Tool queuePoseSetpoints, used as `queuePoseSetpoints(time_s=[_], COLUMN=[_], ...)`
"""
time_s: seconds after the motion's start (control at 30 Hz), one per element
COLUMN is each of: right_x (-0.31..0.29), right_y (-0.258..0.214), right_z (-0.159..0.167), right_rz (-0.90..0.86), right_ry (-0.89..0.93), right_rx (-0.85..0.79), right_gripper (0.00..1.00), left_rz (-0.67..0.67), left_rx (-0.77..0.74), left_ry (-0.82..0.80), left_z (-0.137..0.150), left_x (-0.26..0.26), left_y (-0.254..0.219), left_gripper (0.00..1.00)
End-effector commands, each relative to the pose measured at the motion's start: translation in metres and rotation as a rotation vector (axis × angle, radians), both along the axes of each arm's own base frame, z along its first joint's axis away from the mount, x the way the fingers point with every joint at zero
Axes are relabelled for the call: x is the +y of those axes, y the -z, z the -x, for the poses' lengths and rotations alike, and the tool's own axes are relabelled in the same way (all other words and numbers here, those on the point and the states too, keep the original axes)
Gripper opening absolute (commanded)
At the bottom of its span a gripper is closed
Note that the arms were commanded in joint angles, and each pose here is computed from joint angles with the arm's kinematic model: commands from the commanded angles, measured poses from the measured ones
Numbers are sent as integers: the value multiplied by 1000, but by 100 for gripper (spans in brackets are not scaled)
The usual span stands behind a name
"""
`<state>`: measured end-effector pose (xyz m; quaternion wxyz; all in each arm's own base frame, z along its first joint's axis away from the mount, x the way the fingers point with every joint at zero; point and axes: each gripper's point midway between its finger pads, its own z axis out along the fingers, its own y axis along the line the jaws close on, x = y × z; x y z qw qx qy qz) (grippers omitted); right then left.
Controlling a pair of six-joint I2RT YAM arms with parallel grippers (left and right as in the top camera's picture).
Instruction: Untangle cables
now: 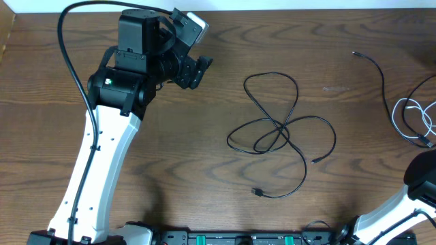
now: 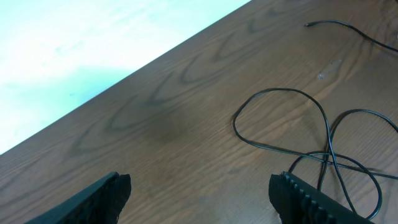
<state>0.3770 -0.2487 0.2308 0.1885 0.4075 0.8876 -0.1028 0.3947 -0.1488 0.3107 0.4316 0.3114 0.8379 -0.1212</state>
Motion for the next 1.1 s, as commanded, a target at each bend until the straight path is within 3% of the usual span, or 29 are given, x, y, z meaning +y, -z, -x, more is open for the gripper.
queuePoseSetpoints(time_s=[0.0,0.2,0.27,0.33,0.4,0.6,1.07], right_x=[31,133,156,183,214,264,317], right_y=[-17,-53,-55,-49,-38,-19,75], right_z=[-10,-31,-28,-25,-21,-11,39], right_rz=[-85,-309,-336,-359,-362,-251,-218], right_ry=[-119,-632,-652,-698,-706,-720,-709], right_rx=[-88,-280,-258,-203,-121,47,366], right_gripper=[99,97,94,76,72,80,78], left_rz=[12,17,16,15,14,14,14], left_rx=[1,17,22,26,28,28,28], left_ry=[8,1,1,0,1,1,1], left_z=[1,1,1,1,0,0,0], left_x=[-1,-1,-1,-1,-1,-1,-1], left_y=[-2,1,2,4,4,4,4], left_gripper=[76,76,76,76,76,76,76])
